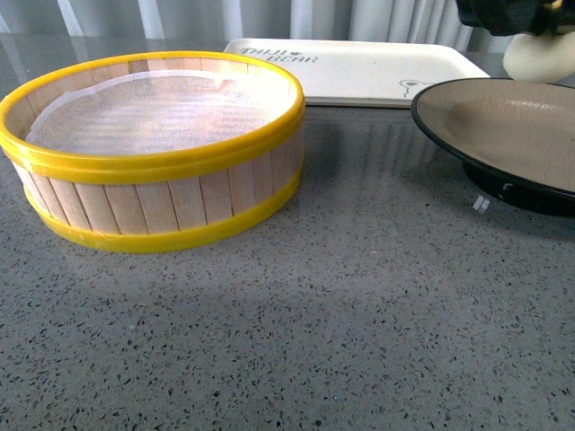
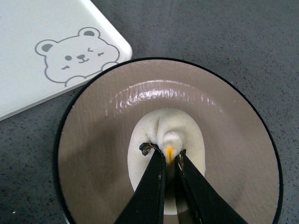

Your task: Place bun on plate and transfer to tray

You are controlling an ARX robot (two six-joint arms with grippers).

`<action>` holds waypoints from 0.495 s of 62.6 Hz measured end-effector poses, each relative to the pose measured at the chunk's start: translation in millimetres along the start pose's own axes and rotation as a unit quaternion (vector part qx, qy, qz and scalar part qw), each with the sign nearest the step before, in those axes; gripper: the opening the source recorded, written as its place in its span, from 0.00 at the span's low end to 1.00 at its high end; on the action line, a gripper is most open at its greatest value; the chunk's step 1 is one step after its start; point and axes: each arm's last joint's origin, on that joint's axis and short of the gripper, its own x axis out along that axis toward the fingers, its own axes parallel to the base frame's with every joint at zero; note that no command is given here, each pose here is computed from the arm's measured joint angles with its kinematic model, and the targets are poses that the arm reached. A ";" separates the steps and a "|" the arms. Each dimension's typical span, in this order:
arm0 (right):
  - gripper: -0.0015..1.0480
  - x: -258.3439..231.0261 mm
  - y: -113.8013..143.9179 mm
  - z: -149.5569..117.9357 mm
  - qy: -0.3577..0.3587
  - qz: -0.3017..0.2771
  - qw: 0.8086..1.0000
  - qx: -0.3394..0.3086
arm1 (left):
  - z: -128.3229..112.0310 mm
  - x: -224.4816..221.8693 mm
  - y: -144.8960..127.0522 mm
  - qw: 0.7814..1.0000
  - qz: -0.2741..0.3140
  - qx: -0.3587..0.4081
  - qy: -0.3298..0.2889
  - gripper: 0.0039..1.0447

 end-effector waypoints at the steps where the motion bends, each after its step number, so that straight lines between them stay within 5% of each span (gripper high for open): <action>1: 0.92 0.0 0.0 0.0 0.000 0.000 1.000 0.000 | -0.1 0.8 -1.1 1.000 -0.001 0.000 0.000 0.03; 31: 0.92 0.0 0.0 0.0 0.000 0.000 1.000 0.000 | -28.4 41.2 -24.8 0.998 0.011 0.049 0.038 0.03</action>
